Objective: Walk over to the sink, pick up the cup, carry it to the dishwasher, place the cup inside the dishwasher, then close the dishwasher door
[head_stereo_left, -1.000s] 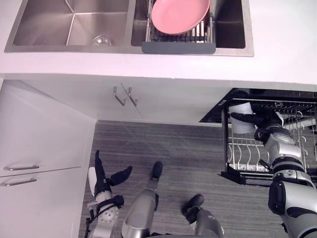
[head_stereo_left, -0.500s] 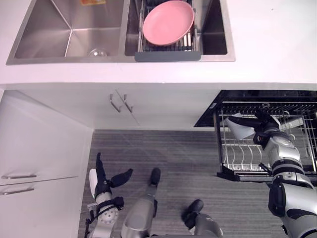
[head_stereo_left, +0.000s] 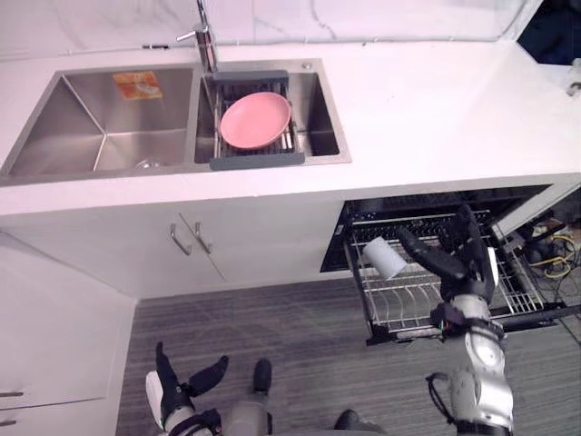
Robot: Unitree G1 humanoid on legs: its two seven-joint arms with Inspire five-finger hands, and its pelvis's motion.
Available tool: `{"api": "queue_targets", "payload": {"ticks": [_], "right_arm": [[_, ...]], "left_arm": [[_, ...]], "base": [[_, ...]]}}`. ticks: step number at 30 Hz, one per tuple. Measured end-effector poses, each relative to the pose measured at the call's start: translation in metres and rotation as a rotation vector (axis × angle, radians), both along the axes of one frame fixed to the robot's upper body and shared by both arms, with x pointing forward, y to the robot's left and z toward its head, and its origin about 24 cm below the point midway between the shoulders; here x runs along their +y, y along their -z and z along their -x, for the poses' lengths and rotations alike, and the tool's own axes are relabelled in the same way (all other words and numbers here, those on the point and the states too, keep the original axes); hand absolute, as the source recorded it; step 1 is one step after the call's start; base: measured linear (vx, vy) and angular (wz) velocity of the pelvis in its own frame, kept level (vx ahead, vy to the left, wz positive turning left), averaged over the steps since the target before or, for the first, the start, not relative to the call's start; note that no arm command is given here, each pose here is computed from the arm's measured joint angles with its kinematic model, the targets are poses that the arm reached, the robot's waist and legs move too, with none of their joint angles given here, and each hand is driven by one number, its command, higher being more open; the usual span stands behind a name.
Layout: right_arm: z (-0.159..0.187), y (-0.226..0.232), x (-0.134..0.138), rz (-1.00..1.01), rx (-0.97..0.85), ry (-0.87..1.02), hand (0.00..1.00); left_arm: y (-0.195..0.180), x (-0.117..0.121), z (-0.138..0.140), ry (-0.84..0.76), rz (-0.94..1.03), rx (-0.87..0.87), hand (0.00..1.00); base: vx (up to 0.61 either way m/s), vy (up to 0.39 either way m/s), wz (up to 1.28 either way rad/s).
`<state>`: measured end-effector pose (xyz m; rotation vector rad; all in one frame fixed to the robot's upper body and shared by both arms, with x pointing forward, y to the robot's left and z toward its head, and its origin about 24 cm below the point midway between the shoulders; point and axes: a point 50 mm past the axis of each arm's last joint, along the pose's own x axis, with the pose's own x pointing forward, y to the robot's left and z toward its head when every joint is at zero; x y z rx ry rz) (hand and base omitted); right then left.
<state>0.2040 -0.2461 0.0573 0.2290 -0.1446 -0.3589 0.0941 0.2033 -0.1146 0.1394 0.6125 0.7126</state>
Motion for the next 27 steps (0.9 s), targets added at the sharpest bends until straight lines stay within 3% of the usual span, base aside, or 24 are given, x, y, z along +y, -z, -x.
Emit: {"api": "queue_targets", "payload": {"ticks": [5,10,15,19,23,27], "right_arm": [[0.010,-0.042,-0.019,0.135,-0.226,0.043,1.00],[0.014,-0.035,-0.014,0.085,-0.237,0.046,1.00],[0.026,-0.030,-0.003,0.052,-0.212,0.045,1.00],[0.037,-0.061,-0.001,0.115,-0.350,0.047,1.00],[0.036,-0.066,-0.003,0.085,-0.368,0.135,1.00],[0.031,-0.068,0.002,0.070,-0.375,0.129,1.00]], "left_arm": [[0.005,0.002,0.017,-0.031,0.032,0.003,1.00],[0.012,0.009,0.030,-0.007,-0.002,0.079,1.00],[0.008,0.021,0.023,0.082,-0.072,0.100,1.00],[0.008,0.023,0.016,0.083,-0.071,0.102,1.00],[0.008,0.010,0.001,0.130,0.009,0.063,1.00],[0.019,0.001,0.008,0.081,0.206,0.074,1.00]], "base": [[-0.04,0.105,0.48],[0.12,0.118,0.14],[0.17,0.063,0.41],[0.22,-0.055,0.21],[0.15,-0.096,0.21],[0.11,-0.088,-0.30]]}}
